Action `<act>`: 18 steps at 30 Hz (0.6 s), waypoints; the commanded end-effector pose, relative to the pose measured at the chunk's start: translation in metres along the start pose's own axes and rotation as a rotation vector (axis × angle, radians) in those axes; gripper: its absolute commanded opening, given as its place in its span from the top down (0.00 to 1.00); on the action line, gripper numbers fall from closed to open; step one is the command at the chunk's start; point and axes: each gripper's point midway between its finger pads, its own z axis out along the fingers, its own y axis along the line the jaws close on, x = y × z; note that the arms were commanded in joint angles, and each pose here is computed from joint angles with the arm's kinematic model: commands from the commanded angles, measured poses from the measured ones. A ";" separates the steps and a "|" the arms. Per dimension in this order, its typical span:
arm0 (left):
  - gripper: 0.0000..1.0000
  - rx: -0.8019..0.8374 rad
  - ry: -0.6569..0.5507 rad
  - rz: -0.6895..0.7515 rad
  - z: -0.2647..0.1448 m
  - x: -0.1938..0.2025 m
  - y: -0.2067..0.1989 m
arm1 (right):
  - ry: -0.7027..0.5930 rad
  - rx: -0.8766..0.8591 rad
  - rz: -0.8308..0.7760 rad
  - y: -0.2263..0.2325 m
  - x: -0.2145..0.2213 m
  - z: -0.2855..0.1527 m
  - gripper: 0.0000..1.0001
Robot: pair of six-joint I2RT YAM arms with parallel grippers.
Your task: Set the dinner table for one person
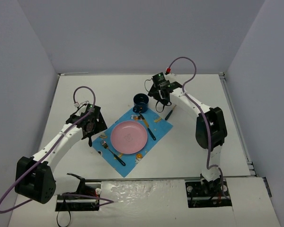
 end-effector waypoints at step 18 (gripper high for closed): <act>0.22 0.049 -0.096 -0.040 -0.030 -0.028 0.002 | 0.047 0.343 -0.010 -0.092 0.049 -0.013 0.45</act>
